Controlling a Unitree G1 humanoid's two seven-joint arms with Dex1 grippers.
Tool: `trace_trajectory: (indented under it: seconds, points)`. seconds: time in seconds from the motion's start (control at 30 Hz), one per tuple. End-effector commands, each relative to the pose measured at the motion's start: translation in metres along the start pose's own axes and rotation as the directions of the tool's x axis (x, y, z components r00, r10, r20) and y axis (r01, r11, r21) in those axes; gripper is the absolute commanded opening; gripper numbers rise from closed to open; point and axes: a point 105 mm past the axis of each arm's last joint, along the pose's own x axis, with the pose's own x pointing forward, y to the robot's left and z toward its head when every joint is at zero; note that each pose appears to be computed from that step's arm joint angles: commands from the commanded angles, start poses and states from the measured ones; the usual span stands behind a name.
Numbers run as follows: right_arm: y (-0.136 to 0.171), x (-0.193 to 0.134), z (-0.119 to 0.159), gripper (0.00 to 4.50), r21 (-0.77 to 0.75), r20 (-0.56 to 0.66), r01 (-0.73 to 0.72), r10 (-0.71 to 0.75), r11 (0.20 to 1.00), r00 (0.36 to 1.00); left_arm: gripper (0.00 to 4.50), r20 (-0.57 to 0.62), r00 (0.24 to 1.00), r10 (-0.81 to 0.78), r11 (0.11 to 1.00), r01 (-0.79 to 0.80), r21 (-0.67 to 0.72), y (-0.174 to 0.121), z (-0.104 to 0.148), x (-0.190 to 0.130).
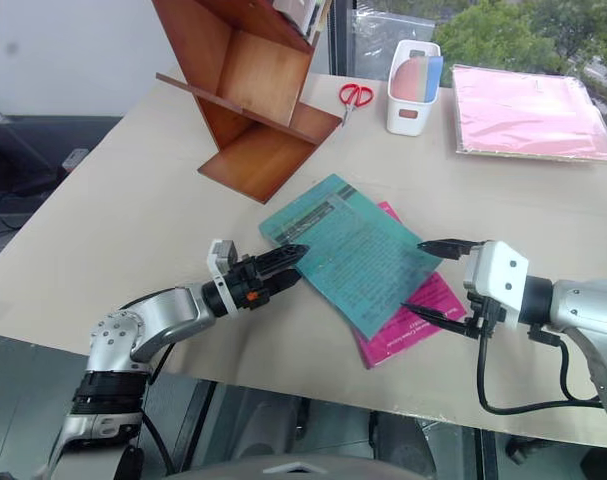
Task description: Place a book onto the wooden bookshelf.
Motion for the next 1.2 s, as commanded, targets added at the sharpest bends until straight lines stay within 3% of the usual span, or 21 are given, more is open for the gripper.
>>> trace_trajectory:
  seconds: [0.03,0.2,0.3,0.47,0.57,0.6,0.77,0.93,1.07,1.2]
  points:
    - [-0.001,-0.004,0.016,4.37,-0.042,0.031,0.018,-0.017,0.999,0.999,4.5,0.0,1.0,-0.006,1.0,0.006,-0.03,0.01,-0.007,0.008]
    - [0.002,-0.003,0.025,4.37,-0.024,0.076,0.009,-0.007,1.0,0.997,4.5,0.028,1.0,-0.01,0.999,0.012,-0.039,0.016,-0.005,0.016]
    - [0.005,0.001,0.031,4.41,-0.004,0.119,-0.006,0.006,1.0,0.993,3.79,0.033,0.999,-0.014,0.999,0.015,-0.037,0.018,-0.003,0.017]
    - [0.007,0.006,0.029,4.41,0.013,0.133,-0.016,0.014,1.0,0.991,1.81,0.035,0.999,-0.019,0.999,0.021,-0.035,0.019,-0.002,0.017]
    - [0.007,0.007,0.028,4.41,0.019,0.136,-0.015,0.012,1.0,0.991,0.31,0.045,0.999,-0.03,0.999,0.032,-0.029,0.018,0.001,0.015]
    - [0.007,0.008,0.027,4.41,0.021,0.136,-0.015,0.012,1.0,0.991,0.06,0.052,0.998,-0.045,0.999,0.047,-0.026,0.015,0.003,0.013]
    - [0.006,0.011,0.024,4.41,0.029,0.141,-0.018,0.013,0.999,0.99,0.02,0.085,0.99,-0.115,0.993,0.114,0.014,-0.004,0.014,-0.004]
    - [0.0,0.015,0.023,4.41,0.024,0.164,-0.009,0.005,1.0,0.987,0.02,0.124,0.971,-0.205,0.957,0.172,0.232,-0.042,0.037,-0.029]
    - [-0.008,0.018,0.025,4.41,0.03,0.197,0.004,-0.01,1.0,0.98,0.02,0.129,0.95,-0.286,0.885,0.21,0.417,-0.081,0.059,-0.035]
    - [-0.017,0.022,0.029,4.41,0.034,0.236,0.025,-0.032,0.999,0.971,0.02,0.018,0.953,-0.302,0.771,0.233,0.593,-0.113,0.059,-0.029]
